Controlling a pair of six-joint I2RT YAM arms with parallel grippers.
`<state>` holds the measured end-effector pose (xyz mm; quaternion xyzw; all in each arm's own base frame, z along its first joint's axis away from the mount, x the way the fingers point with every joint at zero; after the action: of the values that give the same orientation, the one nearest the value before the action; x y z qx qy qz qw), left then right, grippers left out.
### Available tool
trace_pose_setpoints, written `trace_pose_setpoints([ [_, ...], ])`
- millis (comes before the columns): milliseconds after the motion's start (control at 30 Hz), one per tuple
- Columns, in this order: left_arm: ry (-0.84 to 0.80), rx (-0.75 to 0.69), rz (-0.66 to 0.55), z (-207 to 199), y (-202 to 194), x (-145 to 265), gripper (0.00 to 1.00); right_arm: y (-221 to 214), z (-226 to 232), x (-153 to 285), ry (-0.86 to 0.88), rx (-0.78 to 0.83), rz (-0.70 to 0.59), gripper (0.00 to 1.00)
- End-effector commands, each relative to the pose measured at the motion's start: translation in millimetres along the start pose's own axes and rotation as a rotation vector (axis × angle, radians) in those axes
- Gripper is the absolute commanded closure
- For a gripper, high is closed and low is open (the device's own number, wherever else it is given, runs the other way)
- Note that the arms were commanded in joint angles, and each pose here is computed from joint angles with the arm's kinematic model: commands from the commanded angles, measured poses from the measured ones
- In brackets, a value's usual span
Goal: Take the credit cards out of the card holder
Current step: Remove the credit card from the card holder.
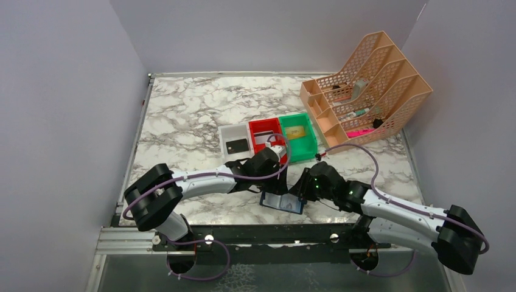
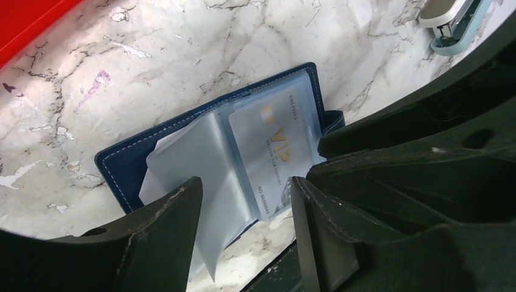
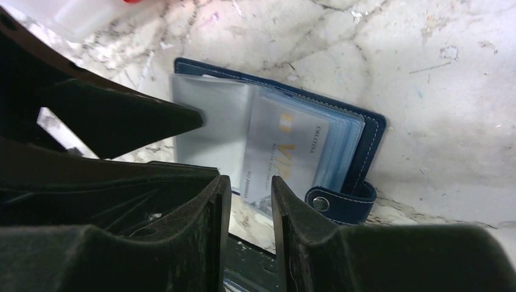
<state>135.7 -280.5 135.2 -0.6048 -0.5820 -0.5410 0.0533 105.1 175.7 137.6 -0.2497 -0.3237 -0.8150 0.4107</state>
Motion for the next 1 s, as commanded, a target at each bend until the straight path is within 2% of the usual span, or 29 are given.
trace_pose_setpoints([
  [0,-0.032,0.014,-0.038,-4,3,0,0.42,-7,-7,-7,-0.049,-0.019,0.061,0.65],
  [600,-0.039,0.021,-0.021,-2,-1,-4,0.46,-9,-26,-15,-0.220,-0.004,0.048,0.63],
  [967,-0.062,0.045,0.007,1,-12,-10,0.49,-13,-27,-26,-0.204,0.000,0.081,0.63],
])
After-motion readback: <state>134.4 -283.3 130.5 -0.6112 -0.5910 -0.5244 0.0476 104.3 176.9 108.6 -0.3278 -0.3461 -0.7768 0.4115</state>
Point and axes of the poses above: each gripper's point midway between its finger pads, its own x axis back along the fingers, its own z axis along the line the jaws close on, y = z × x, the point moved 10 cm from there along x, back along the fingers, and after that the axes turned 10 degrees about -x, right-handed, at the moved point
